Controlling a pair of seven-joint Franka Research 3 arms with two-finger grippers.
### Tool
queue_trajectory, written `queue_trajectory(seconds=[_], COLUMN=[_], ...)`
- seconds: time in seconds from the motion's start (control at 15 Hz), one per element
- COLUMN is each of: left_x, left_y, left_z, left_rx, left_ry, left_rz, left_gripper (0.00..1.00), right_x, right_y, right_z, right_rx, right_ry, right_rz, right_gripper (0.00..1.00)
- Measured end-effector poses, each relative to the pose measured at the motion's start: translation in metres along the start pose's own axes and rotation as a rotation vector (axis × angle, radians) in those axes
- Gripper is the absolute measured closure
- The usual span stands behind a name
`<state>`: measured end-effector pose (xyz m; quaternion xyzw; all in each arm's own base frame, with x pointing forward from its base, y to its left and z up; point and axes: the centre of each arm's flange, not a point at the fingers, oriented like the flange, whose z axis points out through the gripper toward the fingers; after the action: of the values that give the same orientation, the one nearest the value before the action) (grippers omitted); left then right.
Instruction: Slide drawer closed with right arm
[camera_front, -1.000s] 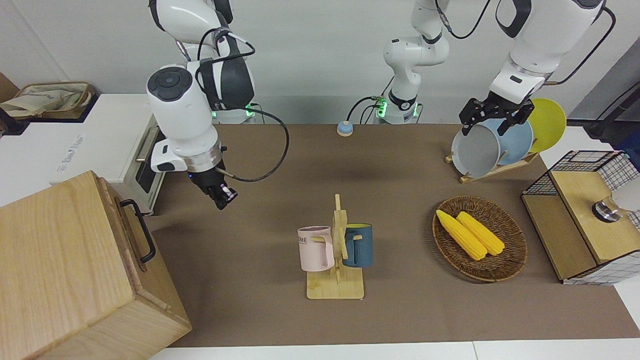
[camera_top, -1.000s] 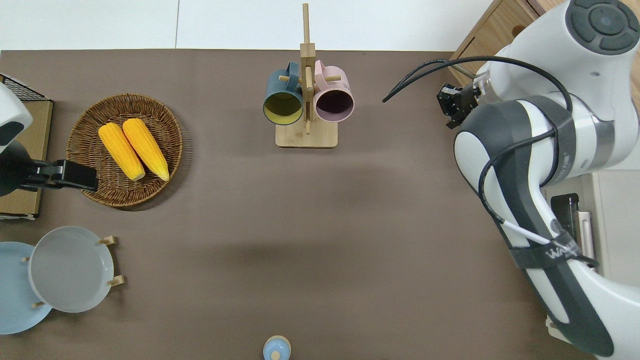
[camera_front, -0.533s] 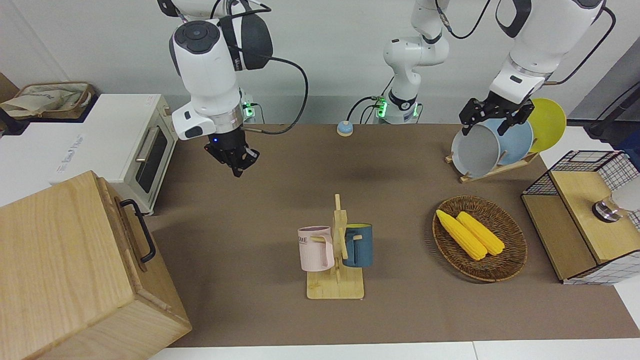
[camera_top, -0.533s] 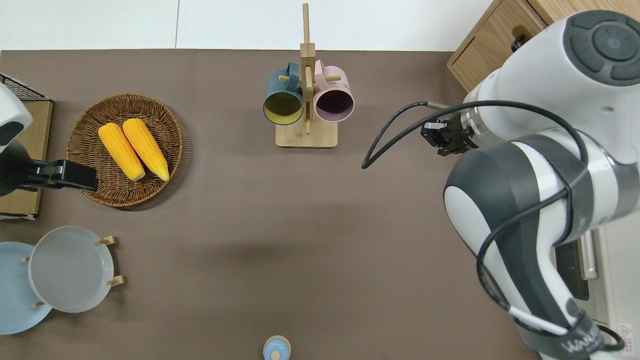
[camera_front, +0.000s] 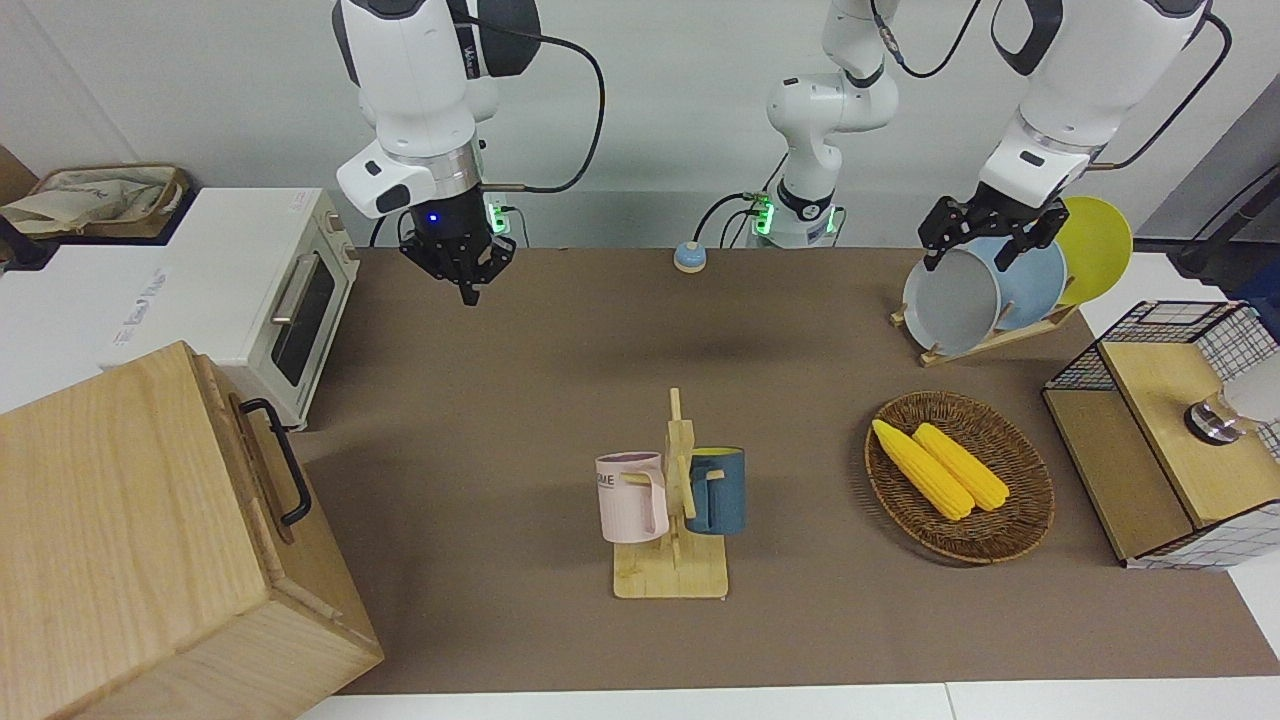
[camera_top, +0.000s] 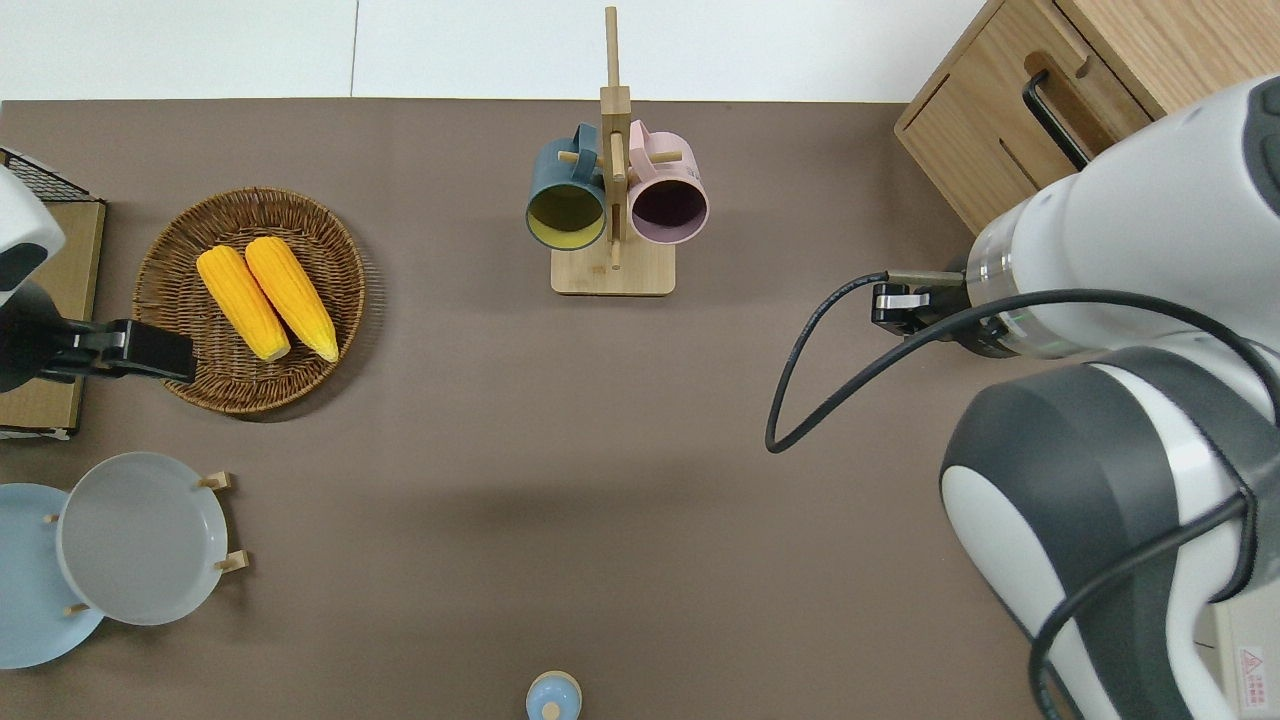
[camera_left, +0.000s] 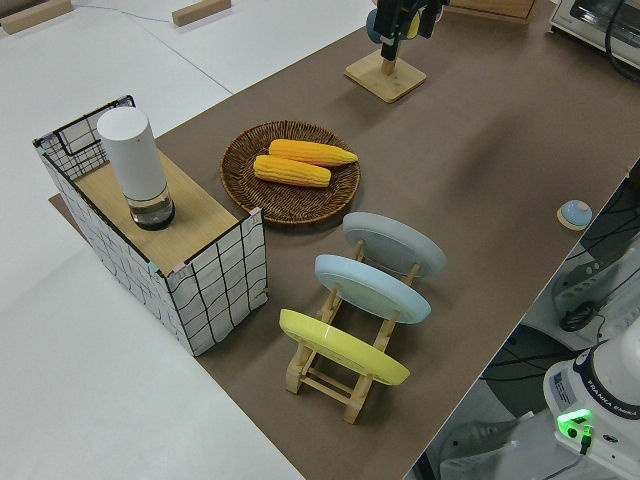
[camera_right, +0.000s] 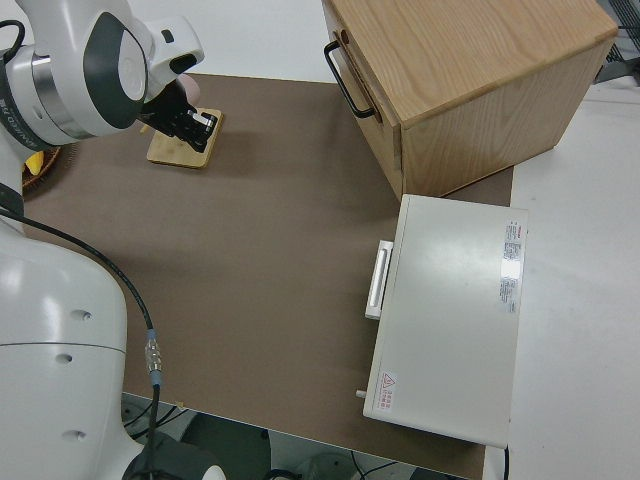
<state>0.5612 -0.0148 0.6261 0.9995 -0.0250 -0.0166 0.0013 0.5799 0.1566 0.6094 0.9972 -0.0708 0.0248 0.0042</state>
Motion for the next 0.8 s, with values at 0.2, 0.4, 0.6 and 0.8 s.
queue_trajectory(seconds=[0.2, 0.4, 0.6, 0.8], left_x=[0.000, 0.000, 0.000, 0.000], left_y=[0.000, 0.000, 0.000, 0.000], left_z=[0.000, 0.000, 0.000, 0.000], left_rx=[0.000, 0.000, 0.000, 0.000], left_ry=[0.000, 0.000, 0.000, 0.000], left_rz=[0.000, 0.000, 0.000, 0.000], left_gripper=[0.00, 0.00, 0.00, 0.00], right_x=[0.002, 0.005, 0.007, 0.009], right_y=[0.008, 0.015, 0.021, 0.024], right_z=[-0.002, -0.002, -0.001, -0.002], right_rx=[0.000, -0.001, -0.002, -0.002], right_ry=[0.004, 0.003, 0.003, 0.004], right_rz=[0.000, 0.007, -0.012, -0.028], right_gripper=[0.82, 0.54, 0.25, 0.01])
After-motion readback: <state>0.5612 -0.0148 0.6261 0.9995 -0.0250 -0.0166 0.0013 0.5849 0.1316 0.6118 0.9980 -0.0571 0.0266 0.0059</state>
